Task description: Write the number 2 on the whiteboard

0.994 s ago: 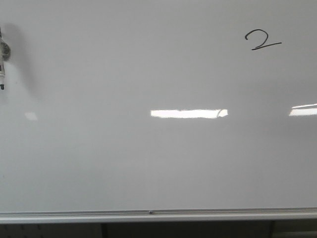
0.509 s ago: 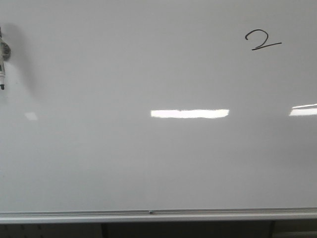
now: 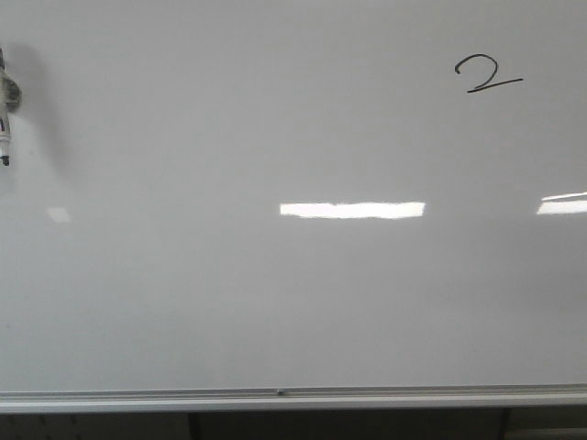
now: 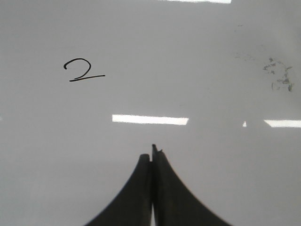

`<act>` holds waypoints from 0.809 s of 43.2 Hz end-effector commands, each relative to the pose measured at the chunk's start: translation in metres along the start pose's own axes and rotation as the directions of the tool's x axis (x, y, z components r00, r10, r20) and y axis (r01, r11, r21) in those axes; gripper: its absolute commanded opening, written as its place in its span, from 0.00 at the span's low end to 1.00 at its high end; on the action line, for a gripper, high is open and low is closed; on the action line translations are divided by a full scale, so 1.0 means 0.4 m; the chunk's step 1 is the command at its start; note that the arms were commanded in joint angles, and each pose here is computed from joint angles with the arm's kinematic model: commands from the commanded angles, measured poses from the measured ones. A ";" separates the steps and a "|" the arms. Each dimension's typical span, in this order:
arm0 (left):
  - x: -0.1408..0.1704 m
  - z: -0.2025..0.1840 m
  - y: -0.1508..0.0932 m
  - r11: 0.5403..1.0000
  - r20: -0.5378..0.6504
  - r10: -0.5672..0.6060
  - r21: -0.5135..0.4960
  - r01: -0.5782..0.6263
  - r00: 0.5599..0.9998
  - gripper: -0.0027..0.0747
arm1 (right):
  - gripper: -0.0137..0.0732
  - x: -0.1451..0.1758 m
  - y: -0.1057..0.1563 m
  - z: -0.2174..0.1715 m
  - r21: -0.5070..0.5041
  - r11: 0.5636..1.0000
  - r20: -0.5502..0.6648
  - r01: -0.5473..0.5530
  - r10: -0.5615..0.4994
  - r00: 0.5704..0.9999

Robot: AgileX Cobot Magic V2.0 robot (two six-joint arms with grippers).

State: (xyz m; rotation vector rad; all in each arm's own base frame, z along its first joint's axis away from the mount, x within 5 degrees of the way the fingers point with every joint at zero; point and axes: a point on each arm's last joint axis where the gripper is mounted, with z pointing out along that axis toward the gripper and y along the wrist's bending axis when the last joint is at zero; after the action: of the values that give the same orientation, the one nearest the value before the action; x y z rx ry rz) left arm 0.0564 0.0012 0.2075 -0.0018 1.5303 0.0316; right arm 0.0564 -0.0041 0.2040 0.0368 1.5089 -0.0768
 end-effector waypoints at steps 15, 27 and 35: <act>0.006 -0.003 -0.001 1.000 0.075 -0.012 0.007 0.012 0.997 0.01 | 0.08 -0.026 0.004 -0.005 -0.030 1.000 0.111 -0.005 0.009 0.994; 0.006 -0.003 -0.001 1.000 0.075 -0.012 0.007 0.012 0.997 0.01 | 0.08 -0.026 0.004 -0.005 -0.030 1.000 0.111 -0.005 0.009 0.994; 0.006 -0.003 -0.001 1.000 0.075 -0.012 0.007 0.012 0.997 0.01 | 0.08 -0.026 0.004 -0.005 -0.030 1.000 0.111 -0.005 0.009 0.994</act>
State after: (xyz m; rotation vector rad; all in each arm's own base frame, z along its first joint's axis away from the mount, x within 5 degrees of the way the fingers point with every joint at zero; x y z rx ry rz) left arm 0.0564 0.0012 0.2075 -0.0018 1.5303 0.0316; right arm 0.0565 -0.0025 0.2043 0.0154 1.5065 -0.0541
